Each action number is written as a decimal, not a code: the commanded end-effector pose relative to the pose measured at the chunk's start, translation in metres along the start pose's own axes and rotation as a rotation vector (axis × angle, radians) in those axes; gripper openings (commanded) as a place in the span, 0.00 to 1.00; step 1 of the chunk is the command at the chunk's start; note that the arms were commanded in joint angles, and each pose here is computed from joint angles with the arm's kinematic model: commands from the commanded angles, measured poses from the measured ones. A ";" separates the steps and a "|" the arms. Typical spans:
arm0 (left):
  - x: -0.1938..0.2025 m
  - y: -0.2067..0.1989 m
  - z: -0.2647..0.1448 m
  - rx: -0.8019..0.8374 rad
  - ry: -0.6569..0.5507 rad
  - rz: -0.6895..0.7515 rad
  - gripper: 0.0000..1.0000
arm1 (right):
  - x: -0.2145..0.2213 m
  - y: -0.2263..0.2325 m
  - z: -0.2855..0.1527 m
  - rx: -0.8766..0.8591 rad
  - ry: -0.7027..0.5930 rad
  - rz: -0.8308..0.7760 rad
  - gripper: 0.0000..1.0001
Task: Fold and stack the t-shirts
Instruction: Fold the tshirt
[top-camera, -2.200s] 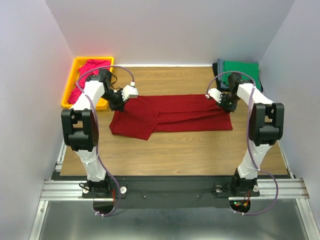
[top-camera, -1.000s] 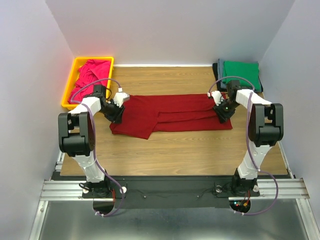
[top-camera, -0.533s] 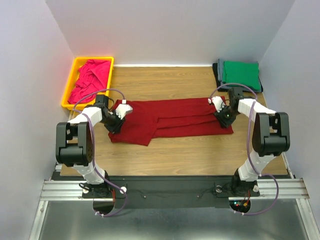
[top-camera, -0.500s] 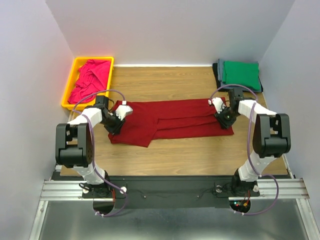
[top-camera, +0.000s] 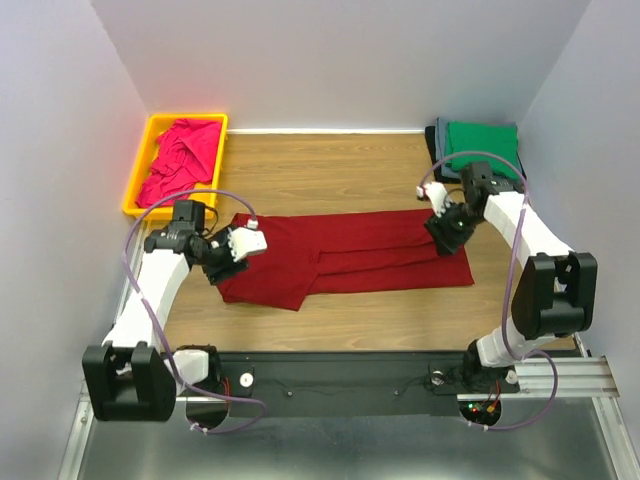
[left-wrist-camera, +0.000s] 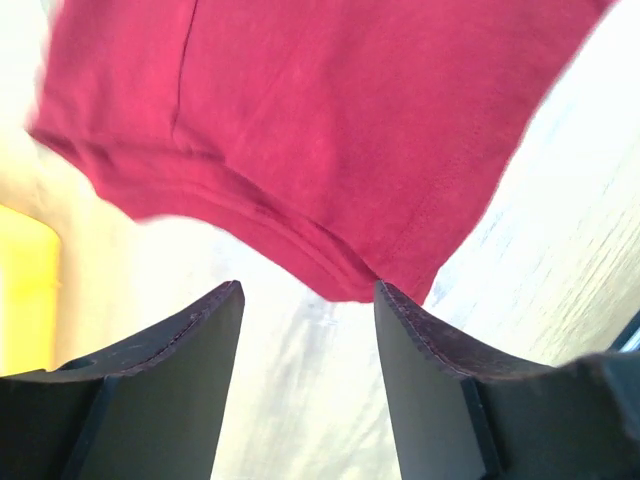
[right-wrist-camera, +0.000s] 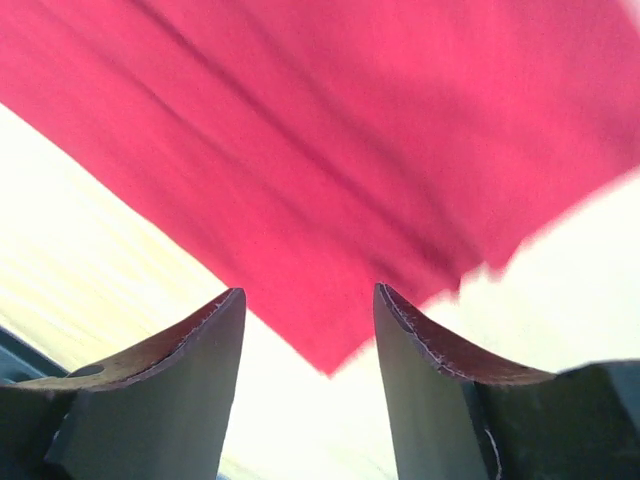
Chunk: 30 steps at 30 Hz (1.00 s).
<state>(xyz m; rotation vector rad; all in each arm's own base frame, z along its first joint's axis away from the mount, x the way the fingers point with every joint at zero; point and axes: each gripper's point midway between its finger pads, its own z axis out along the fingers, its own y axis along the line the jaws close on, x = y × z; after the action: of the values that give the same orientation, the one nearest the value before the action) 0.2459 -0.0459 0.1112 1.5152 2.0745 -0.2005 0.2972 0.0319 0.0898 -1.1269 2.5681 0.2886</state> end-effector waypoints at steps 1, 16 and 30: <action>0.001 -0.029 0.005 0.080 0.031 0.218 0.66 | -0.062 0.052 -0.016 -0.152 -0.146 0.037 0.59; 0.003 -0.044 0.034 -0.044 -0.063 0.494 0.68 | -0.176 0.278 0.052 -0.626 -0.354 0.068 0.59; -0.035 -0.015 -0.001 -0.259 -0.224 0.311 0.66 | -0.182 0.337 0.119 -0.531 -0.314 0.165 0.58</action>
<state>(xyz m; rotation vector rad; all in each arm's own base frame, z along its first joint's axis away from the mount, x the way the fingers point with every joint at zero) 0.2281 -0.0772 0.1006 1.7159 1.5909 0.0286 0.1721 0.3894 0.0444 -0.9607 2.4822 1.1895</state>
